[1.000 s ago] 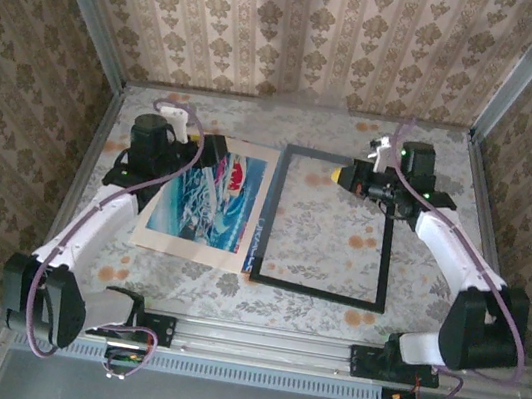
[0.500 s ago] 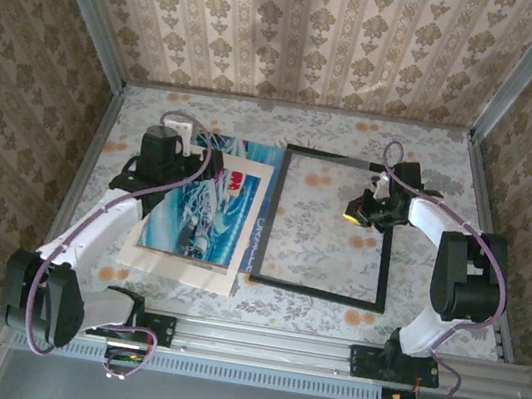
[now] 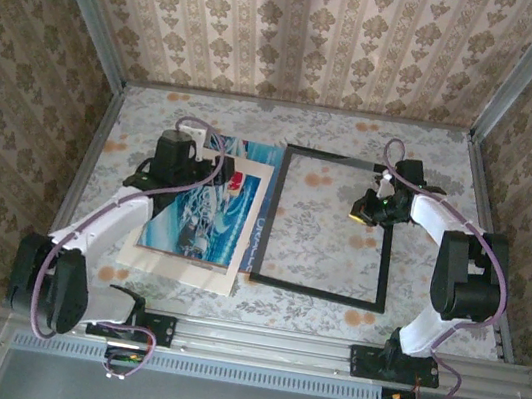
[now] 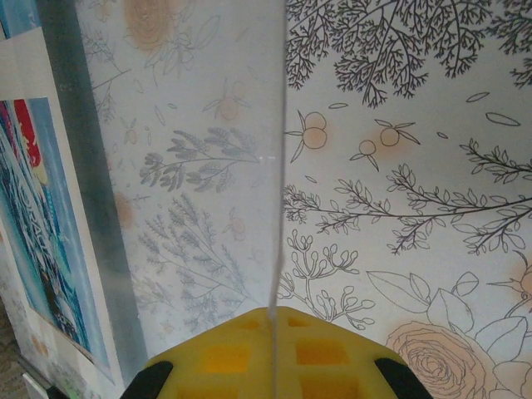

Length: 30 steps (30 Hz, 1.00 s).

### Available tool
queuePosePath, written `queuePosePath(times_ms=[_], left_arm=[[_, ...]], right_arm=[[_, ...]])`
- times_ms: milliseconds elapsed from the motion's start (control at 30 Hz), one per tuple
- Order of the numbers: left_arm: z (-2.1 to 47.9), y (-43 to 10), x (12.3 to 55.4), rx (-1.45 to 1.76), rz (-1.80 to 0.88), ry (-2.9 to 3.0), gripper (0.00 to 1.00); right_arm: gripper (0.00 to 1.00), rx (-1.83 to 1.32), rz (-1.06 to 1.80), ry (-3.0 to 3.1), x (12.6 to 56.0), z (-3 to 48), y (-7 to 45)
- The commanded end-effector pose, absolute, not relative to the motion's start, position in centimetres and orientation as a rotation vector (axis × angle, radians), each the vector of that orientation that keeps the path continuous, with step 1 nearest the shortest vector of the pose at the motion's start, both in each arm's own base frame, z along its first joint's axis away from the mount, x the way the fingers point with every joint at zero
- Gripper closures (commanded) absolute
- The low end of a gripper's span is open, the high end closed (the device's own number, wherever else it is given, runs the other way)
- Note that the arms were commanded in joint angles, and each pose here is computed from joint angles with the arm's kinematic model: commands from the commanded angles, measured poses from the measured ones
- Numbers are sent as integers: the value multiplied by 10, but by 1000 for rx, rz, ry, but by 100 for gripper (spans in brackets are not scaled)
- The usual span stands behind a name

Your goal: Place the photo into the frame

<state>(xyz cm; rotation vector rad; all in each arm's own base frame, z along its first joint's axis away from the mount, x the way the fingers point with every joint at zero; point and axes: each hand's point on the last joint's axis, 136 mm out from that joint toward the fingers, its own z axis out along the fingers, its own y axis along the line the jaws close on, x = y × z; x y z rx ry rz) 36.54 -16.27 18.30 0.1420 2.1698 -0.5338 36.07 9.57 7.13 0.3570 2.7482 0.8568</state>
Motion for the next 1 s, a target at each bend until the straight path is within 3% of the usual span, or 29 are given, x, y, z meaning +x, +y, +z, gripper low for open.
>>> queuePosePath(times_ms=[0, 967], left_arm=[[190, -171, 371, 136, -570, 2153, 16], [185, -183, 368, 180, -598, 2184, 15]], right_arm=[[100, 310, 815, 2724, 366, 82, 91], [100, 328, 662, 2793, 363, 71, 72]])
